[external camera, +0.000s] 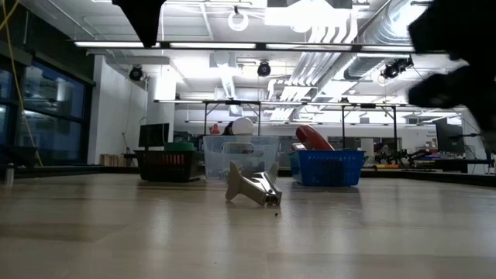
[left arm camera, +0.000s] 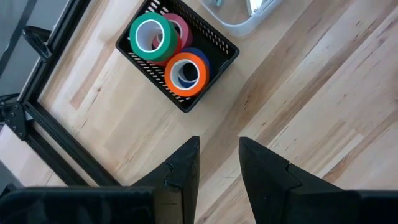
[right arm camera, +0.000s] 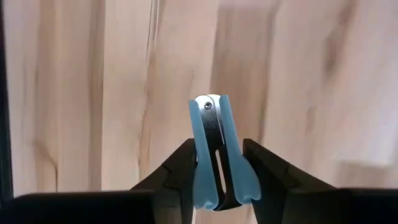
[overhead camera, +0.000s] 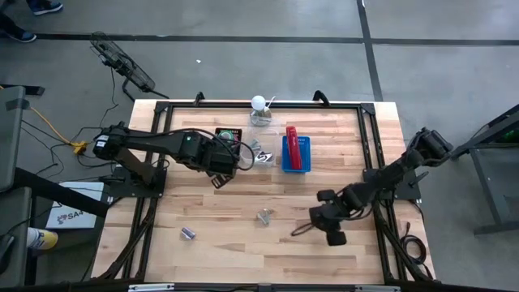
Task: Pick and place Stapler, Stapler remover, tape
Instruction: Put the blue staple remover into the transparent bin, then put the gray staple remover into the transparent bin
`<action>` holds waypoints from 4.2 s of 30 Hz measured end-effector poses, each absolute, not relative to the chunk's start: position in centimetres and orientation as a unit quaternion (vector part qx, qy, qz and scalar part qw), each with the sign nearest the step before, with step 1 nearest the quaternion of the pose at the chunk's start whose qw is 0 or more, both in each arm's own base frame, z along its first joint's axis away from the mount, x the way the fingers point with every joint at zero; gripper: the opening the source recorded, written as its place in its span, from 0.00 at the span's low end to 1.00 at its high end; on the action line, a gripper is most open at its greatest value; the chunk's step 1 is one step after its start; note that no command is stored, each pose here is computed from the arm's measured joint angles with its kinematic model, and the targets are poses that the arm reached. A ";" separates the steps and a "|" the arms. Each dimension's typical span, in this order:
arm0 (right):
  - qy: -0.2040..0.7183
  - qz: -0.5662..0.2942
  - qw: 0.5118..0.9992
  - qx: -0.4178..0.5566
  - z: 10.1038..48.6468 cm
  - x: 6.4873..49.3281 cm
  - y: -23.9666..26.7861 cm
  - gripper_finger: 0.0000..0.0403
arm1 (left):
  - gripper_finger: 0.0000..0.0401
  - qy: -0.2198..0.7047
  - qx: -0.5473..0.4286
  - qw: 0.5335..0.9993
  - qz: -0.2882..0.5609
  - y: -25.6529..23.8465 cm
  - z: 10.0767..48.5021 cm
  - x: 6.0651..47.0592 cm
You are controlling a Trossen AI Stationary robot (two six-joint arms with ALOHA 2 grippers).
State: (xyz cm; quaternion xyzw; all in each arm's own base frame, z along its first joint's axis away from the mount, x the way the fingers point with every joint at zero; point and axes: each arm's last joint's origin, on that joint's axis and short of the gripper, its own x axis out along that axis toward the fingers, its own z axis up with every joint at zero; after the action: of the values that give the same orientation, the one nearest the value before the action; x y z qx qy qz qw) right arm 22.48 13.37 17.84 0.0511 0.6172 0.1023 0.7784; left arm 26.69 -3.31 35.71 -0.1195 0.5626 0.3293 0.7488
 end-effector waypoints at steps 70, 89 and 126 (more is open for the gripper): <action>0.348 -0.190 0.899 0.186 18.3 36.6 -11.7 0.35 | 0.27 0.497 -0.202 0.747 0.391 -3.0 36.9 25.5; 0.362 -0.127 0.905 0.183 24.2 37.8 -11.3 0.52 | 0.27 0.500 -0.192 0.755 0.378 -2.9 37.3 25.0; 0.479 -0.206 0.815 0.252 26.9 36.8 6.8 0.52 | 0.27 0.494 -0.164 0.778 0.352 -2.6 38.6 23.5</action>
State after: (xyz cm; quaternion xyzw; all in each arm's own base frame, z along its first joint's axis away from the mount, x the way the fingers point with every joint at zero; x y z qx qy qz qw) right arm 36.79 6.79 26.91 0.2519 0.4793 -0.2060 0.8151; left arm 23.47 -2.64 38.63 -0.1641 0.4939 0.3516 0.7782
